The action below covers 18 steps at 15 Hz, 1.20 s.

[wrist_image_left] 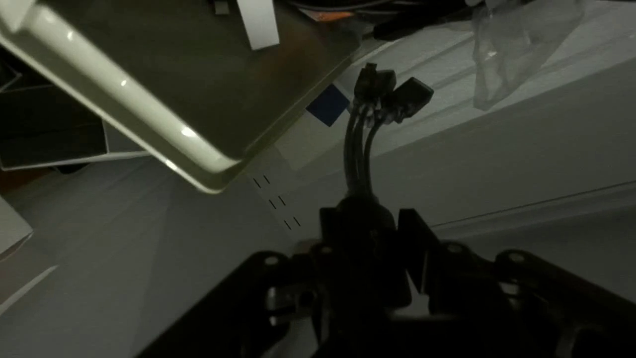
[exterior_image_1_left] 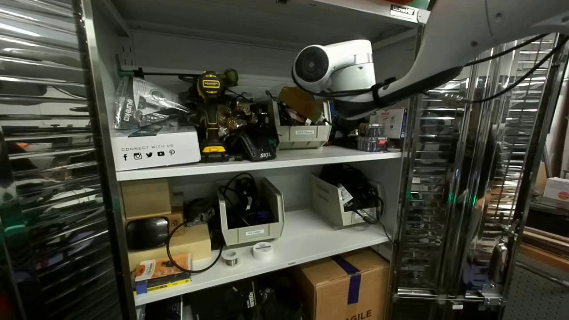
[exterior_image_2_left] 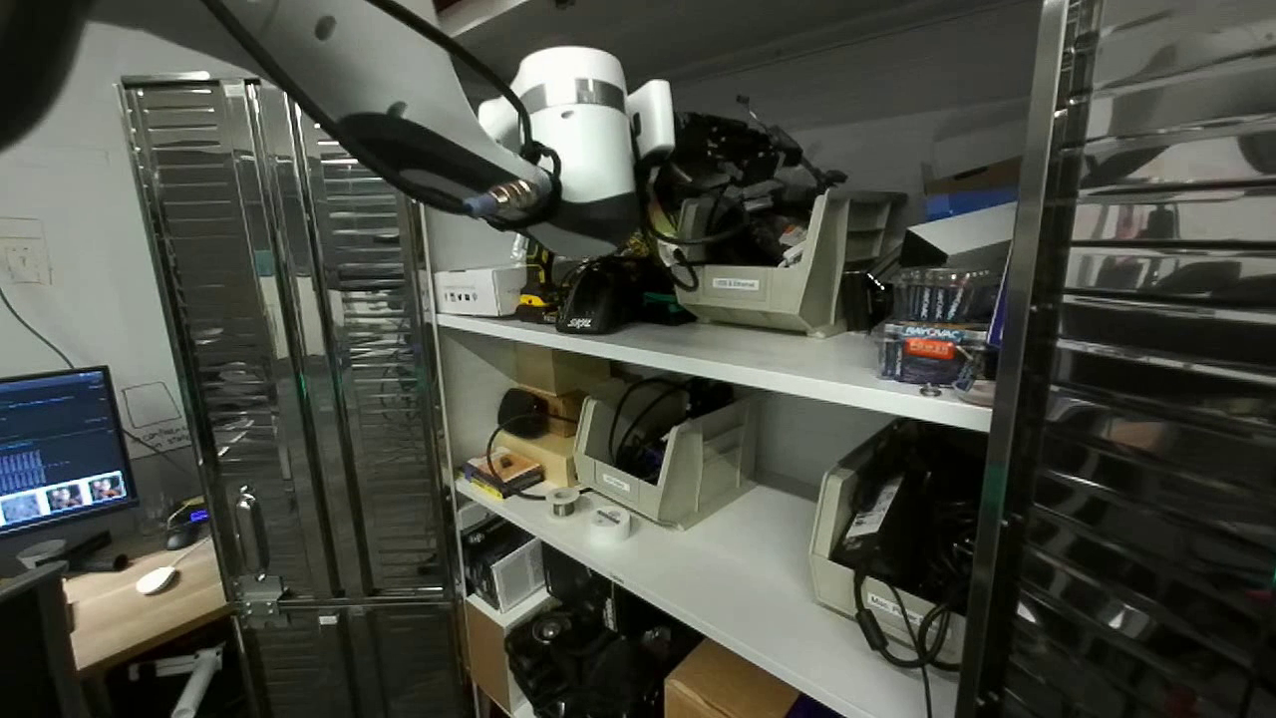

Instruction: Put the cable inside the compartment.

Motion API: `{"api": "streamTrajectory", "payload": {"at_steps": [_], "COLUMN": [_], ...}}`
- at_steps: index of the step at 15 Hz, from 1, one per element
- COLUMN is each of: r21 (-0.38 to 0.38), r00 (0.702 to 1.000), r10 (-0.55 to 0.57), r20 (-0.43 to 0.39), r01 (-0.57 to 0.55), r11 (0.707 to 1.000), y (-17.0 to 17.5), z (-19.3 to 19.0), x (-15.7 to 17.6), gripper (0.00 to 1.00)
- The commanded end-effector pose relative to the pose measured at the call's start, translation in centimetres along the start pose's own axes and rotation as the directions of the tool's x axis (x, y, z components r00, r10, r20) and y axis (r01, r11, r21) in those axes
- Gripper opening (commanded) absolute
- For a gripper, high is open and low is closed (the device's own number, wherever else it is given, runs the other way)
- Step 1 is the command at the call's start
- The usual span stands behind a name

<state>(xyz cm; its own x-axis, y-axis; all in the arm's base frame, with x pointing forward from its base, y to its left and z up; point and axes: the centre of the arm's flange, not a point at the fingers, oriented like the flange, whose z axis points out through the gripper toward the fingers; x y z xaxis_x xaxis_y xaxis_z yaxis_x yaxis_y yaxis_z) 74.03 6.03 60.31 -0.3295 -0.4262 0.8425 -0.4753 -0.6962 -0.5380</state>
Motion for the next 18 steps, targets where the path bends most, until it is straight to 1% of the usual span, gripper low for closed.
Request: {"api": "streamTrajectory", "payload": {"at_steps": [1,2,3,4,5,6,7,9,10,13,18], "r21": [-0.060,-0.080,-0.100,-0.115,-0.132,-0.148,-0.164,-0.195,-0.203,-0.236,-0.320], "r00": [0.999,0.996,0.990,0.982,0.973,0.959,0.942,0.895,0.866,0.789,0.680], "r10": [0.028,0.047,0.064,0.094,0.124,0.161,0.201,0.279,0.312,0.383,0.460], "r20": [0.038,0.081,0.122,0.164,0.196,0.233,0.270,0.348,0.391,0.480,0.571], "r01": [-0.026,-0.041,-0.052,-0.076,-0.099,-0.128,-0.161,-0.222,-0.250,-0.304,-0.332], "r11": [0.998,0.996,0.994,0.990,0.986,0.981,0.973,0.955,0.947,0.923,0.888], "y": [-4.4,-4.4,-4.5,-4.7,-5.0,-5.3,-5.7,-6.4,-6.7,-7.5,-7.9], "z": [6.4,6.7,6.9,7.0,7.0,6.8,6.6,5.9,5.4,4.7,4.9], "x": [-1.7,-2.1,-2.3,-2.1,-1.8,-1.0,-0.2,1.7,2.6,4.5,5.5], "gripper": [0.15,0.17,0.59,0.61,0.66,0.76,0.83,0.99,1.00,1.00,1.00]}}
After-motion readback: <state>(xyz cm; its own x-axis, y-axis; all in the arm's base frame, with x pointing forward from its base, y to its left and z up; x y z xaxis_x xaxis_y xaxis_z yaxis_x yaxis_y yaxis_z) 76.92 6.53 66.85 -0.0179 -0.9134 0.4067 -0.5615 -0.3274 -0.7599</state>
